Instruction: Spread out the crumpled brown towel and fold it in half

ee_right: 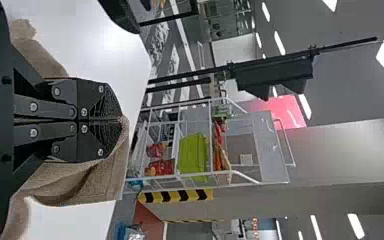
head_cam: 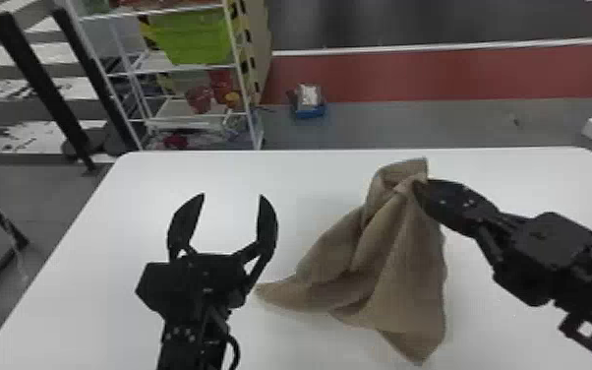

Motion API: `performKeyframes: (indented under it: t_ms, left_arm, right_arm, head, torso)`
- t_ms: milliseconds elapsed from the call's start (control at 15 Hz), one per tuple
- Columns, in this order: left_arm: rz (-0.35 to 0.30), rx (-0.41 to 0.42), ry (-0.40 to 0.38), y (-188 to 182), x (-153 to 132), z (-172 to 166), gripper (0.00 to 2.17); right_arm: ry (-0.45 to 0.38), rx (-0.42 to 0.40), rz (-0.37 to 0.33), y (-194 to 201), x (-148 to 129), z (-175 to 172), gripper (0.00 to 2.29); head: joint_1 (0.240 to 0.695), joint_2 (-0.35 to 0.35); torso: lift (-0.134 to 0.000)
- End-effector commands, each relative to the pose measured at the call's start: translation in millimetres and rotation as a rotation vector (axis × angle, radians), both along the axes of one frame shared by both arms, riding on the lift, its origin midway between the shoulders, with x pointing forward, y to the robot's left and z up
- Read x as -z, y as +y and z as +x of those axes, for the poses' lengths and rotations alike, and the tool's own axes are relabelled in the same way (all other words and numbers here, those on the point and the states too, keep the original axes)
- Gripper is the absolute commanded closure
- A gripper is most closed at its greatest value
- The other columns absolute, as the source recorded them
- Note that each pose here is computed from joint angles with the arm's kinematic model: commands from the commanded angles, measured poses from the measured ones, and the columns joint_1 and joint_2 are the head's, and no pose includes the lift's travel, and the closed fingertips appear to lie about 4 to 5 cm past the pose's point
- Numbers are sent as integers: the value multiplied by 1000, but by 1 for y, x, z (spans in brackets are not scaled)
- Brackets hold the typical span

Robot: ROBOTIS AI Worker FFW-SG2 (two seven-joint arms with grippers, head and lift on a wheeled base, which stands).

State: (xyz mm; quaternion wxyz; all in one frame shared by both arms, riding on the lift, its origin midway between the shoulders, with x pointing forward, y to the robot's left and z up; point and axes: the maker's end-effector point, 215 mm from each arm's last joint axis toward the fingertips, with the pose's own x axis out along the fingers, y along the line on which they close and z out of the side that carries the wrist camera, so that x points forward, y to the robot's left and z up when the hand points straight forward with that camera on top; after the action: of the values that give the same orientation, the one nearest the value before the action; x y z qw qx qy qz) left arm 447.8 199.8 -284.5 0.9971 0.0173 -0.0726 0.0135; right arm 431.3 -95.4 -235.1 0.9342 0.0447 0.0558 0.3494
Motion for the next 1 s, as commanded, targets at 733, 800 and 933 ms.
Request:
performKeyframes:
  t_ms: [733,800,933]
  left_arm:
    - [9,-2,-6,1,-1,-6,147]
    - [9,-2,-4,1,0,-6,147]
    - [10,0,2,0,3,-4,147]
  right_arm:
    - [358,353,-123,-157,130,34,1339]
    - [366,352,-124,-160,137,24,1112]
    - [352,343,-44,-176,123,20,711]
  head:
    - [695,-55]
    - [695,-57]
    - [695,-62]
  torso:
    - [-124]
    - [-124]
    - [-124]
